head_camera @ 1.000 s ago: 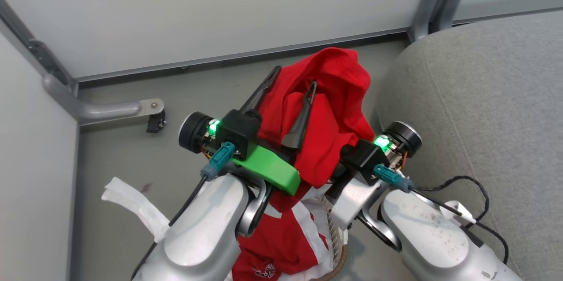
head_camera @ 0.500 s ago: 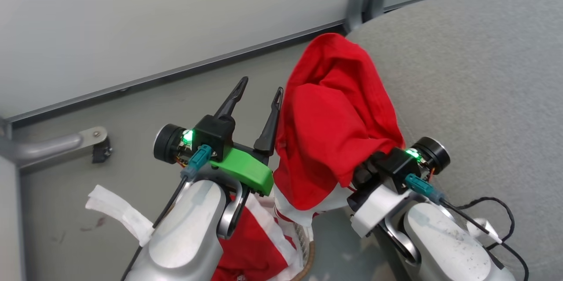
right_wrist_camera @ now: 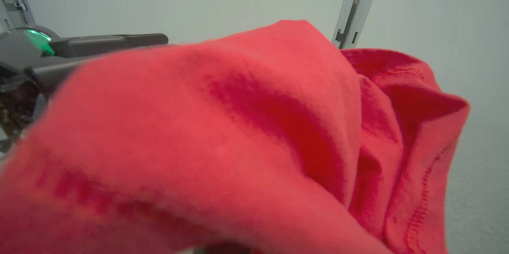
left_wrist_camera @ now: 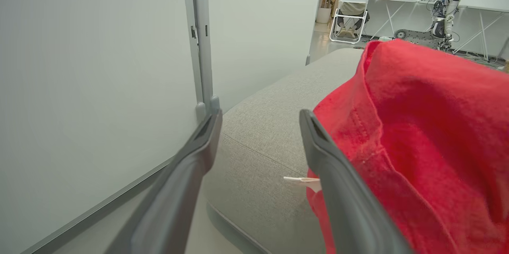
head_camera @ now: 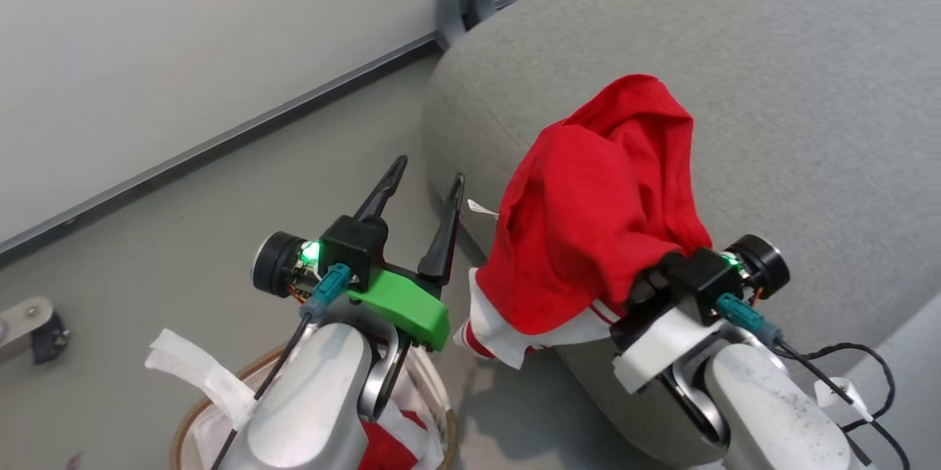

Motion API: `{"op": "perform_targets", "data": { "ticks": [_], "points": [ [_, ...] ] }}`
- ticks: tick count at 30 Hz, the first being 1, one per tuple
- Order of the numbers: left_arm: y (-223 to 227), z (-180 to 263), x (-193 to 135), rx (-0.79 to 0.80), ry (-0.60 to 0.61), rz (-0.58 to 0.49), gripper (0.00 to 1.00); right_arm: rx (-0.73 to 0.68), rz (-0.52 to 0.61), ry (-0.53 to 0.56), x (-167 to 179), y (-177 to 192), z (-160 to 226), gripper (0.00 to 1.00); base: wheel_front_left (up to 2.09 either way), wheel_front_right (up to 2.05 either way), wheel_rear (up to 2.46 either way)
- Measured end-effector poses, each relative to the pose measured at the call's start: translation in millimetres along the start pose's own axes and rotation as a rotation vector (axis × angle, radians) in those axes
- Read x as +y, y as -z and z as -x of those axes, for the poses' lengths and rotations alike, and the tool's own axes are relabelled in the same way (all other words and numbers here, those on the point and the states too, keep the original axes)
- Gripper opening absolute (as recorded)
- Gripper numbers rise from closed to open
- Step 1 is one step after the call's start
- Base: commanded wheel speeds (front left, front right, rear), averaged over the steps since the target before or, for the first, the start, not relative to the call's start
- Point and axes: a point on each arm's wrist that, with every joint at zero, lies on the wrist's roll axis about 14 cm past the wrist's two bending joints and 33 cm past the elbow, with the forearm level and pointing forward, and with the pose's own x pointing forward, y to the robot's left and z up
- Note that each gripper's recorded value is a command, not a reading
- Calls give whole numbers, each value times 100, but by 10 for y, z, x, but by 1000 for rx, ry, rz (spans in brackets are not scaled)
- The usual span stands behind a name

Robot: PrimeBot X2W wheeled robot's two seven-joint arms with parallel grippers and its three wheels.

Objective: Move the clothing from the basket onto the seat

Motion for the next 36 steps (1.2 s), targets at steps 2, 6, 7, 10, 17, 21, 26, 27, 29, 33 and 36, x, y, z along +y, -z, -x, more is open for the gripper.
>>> {"op": "perform_targets", "data": {
  "ticks": [2,6,7,10,17,21,26,27,29,33,36],
  "points": [
    [51,-43,-119,11,40,8,100,2,19,46,-156,-15,80,0,0,0,0],
    [145,-101,-266,26,93,30,100,8,61,115,-422,-40,174,0,0,0,0],
    [173,-108,-274,30,98,37,100,13,74,126,-477,-38,182,0,0,0,0],
    [237,-126,-283,36,109,53,100,8,129,146,-663,-109,121,0,0,0,0],
    [402,-188,-259,47,150,67,100,-38,295,204,-1240,-461,-223,0,0,0,0],
    [538,-218,-176,58,166,72,100,-44,365,246,-1568,-574,-496,0,0,0,0],
    [737,-225,-11,75,158,95,100,-22,450,278,-1897,-588,-871,0,0,0,0],
    [777,-224,38,77,153,100,100,-15,463,285,-1959,-573,-949,0,0,0,0],
    [858,-223,147,81,136,109,100,-8,477,297,-2058,-538,-1116,0,0,0,0],
    [1065,-172,331,107,100,134,100,12,466,324,-2197,-378,-1396,0,0,0,0],
    [1255,-107,473,137,70,149,100,75,425,337,-2243,-20,-1550,0,0,0,0]
  ]
}}
